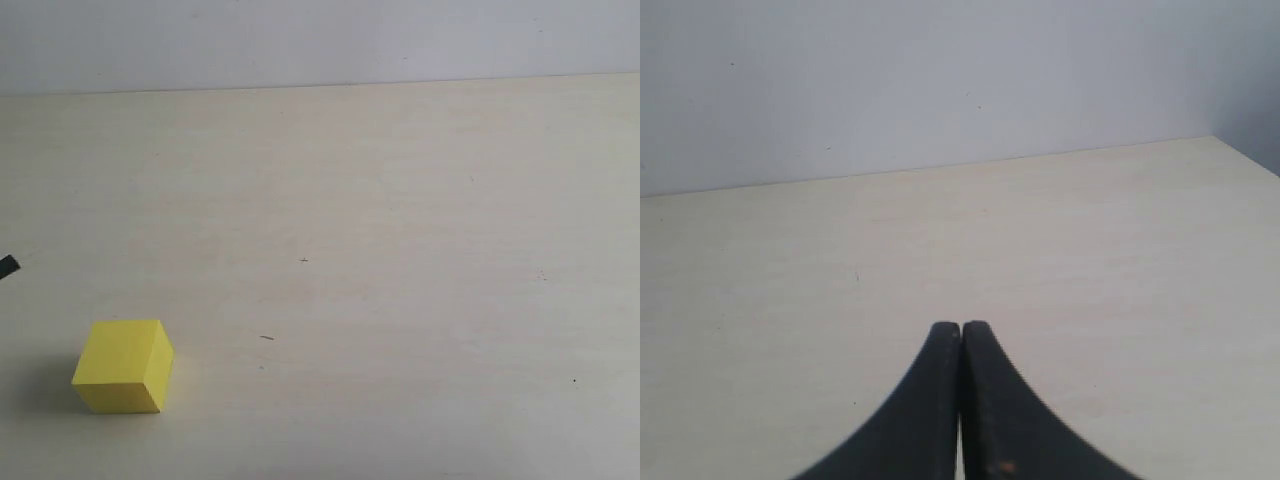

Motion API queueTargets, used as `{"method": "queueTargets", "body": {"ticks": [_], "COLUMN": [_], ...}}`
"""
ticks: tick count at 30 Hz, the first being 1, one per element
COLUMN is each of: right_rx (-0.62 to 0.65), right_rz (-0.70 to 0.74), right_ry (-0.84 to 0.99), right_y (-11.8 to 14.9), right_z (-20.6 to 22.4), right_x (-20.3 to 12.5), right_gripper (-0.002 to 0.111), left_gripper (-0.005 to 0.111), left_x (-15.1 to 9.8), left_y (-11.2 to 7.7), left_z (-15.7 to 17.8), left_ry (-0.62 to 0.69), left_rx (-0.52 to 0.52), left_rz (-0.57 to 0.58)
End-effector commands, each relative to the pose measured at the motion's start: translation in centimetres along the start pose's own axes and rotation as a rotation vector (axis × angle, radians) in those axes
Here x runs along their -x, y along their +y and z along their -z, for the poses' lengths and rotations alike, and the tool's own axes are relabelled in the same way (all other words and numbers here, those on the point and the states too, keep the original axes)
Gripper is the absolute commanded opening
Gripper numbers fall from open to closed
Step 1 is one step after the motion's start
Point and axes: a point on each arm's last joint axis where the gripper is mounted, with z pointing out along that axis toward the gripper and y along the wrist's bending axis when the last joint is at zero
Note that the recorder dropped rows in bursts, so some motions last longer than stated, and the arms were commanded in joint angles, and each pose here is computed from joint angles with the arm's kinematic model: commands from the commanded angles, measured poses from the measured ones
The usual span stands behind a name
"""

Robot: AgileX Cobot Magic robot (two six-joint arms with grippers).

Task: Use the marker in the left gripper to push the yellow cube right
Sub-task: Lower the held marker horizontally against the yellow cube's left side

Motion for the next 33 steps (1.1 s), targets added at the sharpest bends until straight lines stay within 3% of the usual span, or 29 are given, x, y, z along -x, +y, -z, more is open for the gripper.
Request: {"method": "queueTargets", "body": {"ticks": [1,3,8,20,33], "right_rx": [-0.006,-0.006,-0.006,-0.006,-0.006], "right_rz": [0.005,0.005,0.005,0.005,0.005], "right_ry": [-0.009,-0.009,-0.009,-0.009,-0.009], "right_y": [0.0,0.0,0.0,0.0,0.0], "right_z": [0.0,0.0,0.0,0.0,0.0], "right_x": [0.0,0.0,0.0,0.0,0.0], "right_gripper": [0.000,0.000,0.000,0.000,0.000], "left_gripper": [0.000,0.000,0.000,0.000,0.000], "left_x": [1.0,0.8,0.7,1.0,1.5], "left_y": [0.1,0.0,-0.1,-0.6,-0.3], "left_z": [-1.1,-1.3,-1.3,-4.1,-4.4], "left_ry": [-0.076,-0.047,-0.030,-0.004,-0.041], "left_rx": [0.037,0.022,0.010,-0.176,-0.142], "left_rz": [-0.228,-0.421,-0.709,-0.707,-0.691]}}
